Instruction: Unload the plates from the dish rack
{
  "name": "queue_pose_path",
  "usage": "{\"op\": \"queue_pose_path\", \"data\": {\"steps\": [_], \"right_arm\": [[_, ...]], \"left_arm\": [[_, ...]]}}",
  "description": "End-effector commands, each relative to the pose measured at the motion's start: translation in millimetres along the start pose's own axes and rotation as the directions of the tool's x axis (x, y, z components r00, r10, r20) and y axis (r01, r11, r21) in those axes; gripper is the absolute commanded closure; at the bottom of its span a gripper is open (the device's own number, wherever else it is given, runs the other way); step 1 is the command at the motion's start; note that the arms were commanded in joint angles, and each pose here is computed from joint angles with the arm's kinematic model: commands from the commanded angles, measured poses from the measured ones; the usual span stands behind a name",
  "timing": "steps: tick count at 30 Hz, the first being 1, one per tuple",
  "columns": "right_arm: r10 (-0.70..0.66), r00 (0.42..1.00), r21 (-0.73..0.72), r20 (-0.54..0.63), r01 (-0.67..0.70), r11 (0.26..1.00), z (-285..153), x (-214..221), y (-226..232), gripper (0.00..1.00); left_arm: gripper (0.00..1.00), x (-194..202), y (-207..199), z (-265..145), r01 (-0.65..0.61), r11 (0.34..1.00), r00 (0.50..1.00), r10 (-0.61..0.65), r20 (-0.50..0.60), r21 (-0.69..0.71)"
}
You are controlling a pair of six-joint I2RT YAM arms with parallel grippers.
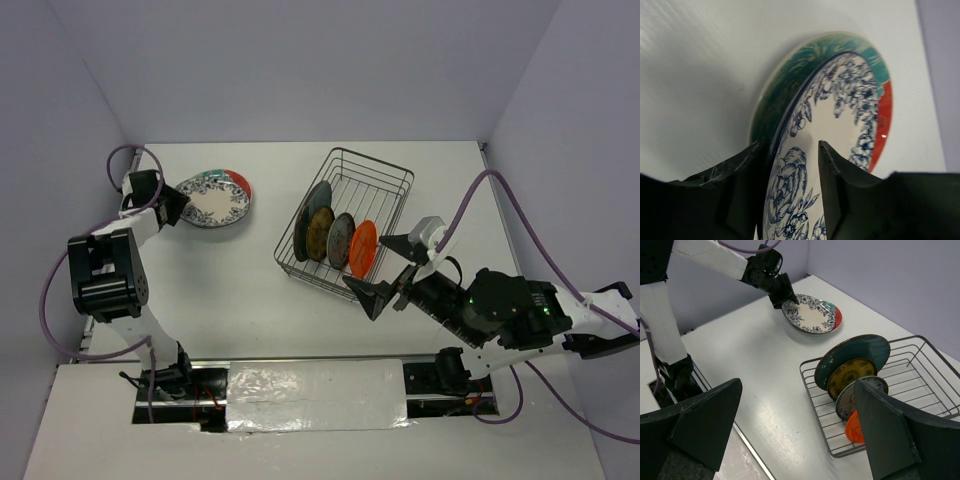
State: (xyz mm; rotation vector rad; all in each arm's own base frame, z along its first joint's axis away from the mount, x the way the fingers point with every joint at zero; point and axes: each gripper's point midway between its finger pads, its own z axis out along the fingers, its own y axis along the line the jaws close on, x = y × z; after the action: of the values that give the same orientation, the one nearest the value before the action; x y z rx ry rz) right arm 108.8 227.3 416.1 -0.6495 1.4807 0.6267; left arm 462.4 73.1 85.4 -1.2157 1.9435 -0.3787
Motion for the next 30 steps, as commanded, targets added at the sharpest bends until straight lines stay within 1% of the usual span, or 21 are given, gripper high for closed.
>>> {"op": "queue_pose_path", "data": {"steps": [1,2,3,5,8,9,10,11,12,13,17,19,20,21,22,24,25,26,28,29,30], "right_arm": [[0.048,0.999,0.016,0.015,-0.049,0.999,-5,-5,-7,0.0],[0.071,0.997,0.017,0.013,-0.071,0.997,-5,-4,-5,0.0],[0.074,0.997,0.021,0.009,-0.074,0.997,-4,-4,-5,0.0],[0.057,0.998,0.023,-0.006,-0.057,0.998,-1,-2,-2,0.0],[0.041,0.999,0.036,-0.033,-0.04,0.999,3,2,3,0.0],[0.039,0.998,0.041,-0.04,-0.037,0.998,5,2,4,0.0],[0.032,0.998,0.046,-0.049,-0.029,0.999,5,4,4,0.0],[0.039,0.998,0.067,-0.057,-0.035,0.997,8,5,3,0.0],[0.041,0.997,0.076,-0.061,-0.036,0.996,9,7,4,0.0],[0.041,0.997,0.081,-0.07,-0.035,0.996,10,8,3,0.0],[0.072,0.992,0.088,-0.104,-0.063,0.994,16,16,6,0.0],[0.071,0.988,0.085,-0.14,-0.06,0.995,22,25,8,0.0],[0.1,0.982,0.092,-0.16,-0.085,0.992,25,30,9,0.0],[0.118,0.976,0.138,-0.183,-0.093,0.986,33,37,-3,0.0],[0.111,0.964,0.119,-0.241,-0.084,0.989,40,51,4,0.0],[0.148,0.95,0.17,-0.276,-0.103,0.98,52,65,-4,0.0],[0.167,0.939,0.175,-0.301,-0.118,0.977,59,74,1,0.0],[0.186,0.934,0.189,-0.304,-0.132,0.973,63,77,-1,0.0],[0.249,0.931,0.25,-0.268,-0.183,0.951,75,76,-9,0.0],[0.283,0.925,0.28,-0.254,-0.21,0.937,83,77,-11,0.0],[0.319,0.923,0.296,-0.215,-0.25,0.922,92,69,-14,0.0]], "left_arm": [[0.4,-8,-11,10,-0.028,0.999,1.0,0.028,-0.01,-0.04],[0.38,-6,-10,12,-0.035,0.998,0.999,0.034,-0.021,-0.054],[0.32,-5,-8,13,-0.044,0.997,0.999,0.042,-0.029,-0.071],[0.28,-1,-7,17,-0.063,0.992,0.996,0.057,-0.061,-0.112],[0.19,6,-6,20,-0.108,0.979,0.989,0.088,-0.116,-0.173],[0.09,7,-6,20,-0.113,0.976,0.988,0.091,-0.125,-0.186],[0.07,5,-9,21,-0.117,0.974,0.987,0.093,-0.128,-0.195],[0.0,9,-6,18,-0.131,0.967,0.984,0.101,-0.146,-0.219],[0.01,5,-8,19,-0.132,0.963,0.985,0.1,-0.142,-0.235],[0.0,9,2,15,-0.137,0.948,0.982,0.092,-0.165,-0.286],[0.0,1,7,12,-0.15,0.927,0.982,0.1,-0.159,-0.345],[0.0,-6,-2,6,-0.147,0.928,0.985,0.105,-0.138,-0.344],[0.0,-10,-5,3,-0.149,0.927,0.985,0.11,-0.13,-0.345],[0.01,-20,-10,-4,-0.149,0.924,0.987,0.119,-0.105,-0.351],[0.01,-24,-13,-7,-0.152,0.922,0.988,0.127,-0.092,-0.357],[0.0,-32,-16,-13,-0.169,0.906,0.985,0.144,-0.093,-0.388],[0.01,-35,-14,-15,-0.175,0.895,0.984,0.147,-0.098,-0.411],[0.0,-36,-12,-19,-0.181,0.881,0.983,0.149,-0.106,-0.437],[0.01,-45,-9,-32,-0.192,0.852,0.981,0.16,-0.107,-0.486],[0.0,-50,-11,-39,-0.19,0.848,0.982,0.166,-0.092,-0.496],[0.01,-60,-20,-58,-0.183,0.856,0.983,0.176,-0.06,-0.484]]}}
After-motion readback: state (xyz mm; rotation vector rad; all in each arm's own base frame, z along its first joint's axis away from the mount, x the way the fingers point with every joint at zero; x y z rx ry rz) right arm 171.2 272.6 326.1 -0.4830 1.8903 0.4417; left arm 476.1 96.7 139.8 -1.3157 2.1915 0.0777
